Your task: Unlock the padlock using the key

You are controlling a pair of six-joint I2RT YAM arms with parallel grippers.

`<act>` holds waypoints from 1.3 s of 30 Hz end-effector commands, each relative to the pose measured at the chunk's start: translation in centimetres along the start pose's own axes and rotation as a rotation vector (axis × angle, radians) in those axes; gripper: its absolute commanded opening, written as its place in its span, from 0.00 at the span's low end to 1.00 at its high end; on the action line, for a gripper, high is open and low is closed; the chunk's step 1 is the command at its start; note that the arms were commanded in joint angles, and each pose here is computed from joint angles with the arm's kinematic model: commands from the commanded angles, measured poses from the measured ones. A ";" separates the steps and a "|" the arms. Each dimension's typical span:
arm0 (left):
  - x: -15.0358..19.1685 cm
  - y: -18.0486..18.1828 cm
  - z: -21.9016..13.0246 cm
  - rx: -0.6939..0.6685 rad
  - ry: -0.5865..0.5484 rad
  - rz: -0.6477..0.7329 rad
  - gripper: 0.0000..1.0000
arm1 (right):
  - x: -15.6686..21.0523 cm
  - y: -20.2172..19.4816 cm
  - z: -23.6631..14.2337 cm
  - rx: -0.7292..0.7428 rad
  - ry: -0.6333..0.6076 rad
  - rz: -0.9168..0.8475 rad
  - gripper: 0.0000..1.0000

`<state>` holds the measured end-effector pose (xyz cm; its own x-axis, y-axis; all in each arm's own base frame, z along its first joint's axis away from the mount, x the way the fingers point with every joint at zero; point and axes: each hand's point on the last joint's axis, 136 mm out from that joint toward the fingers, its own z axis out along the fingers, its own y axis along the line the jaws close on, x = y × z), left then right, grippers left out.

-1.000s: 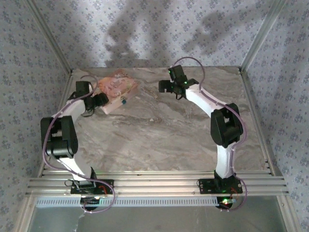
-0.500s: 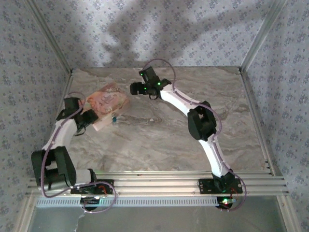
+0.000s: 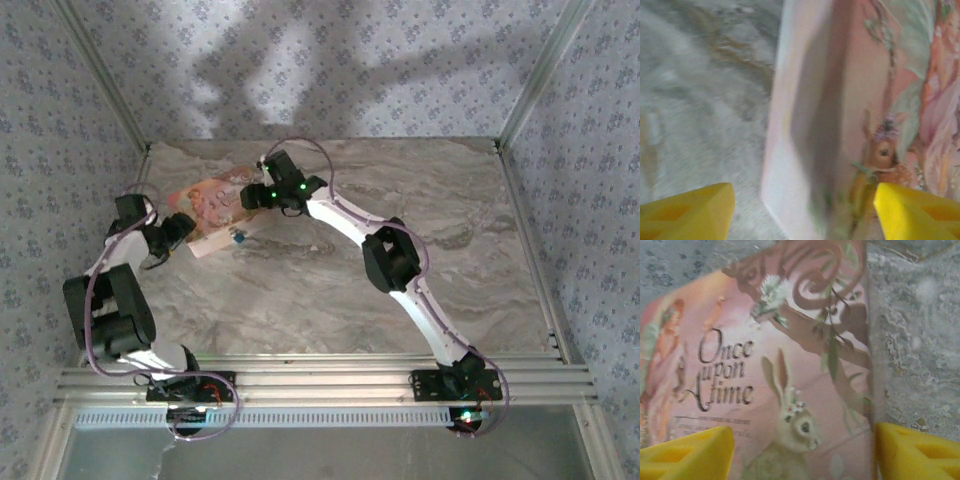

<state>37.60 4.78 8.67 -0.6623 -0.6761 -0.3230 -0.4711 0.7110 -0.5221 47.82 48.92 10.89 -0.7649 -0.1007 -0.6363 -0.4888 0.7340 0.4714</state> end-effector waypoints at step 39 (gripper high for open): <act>32.0 -22.6 5.2 0.177 0.584 0.713 0.67 | 18.6 -19.0 -28.6 0.448 0.193 0.486 0.61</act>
<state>34.11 -29.49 8.86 -0.9471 -0.0214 -0.3203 0.1326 0.8825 -0.4513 32.97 14.68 9.28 -0.8964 0.2233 -0.3828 0.0934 0.9396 0.3294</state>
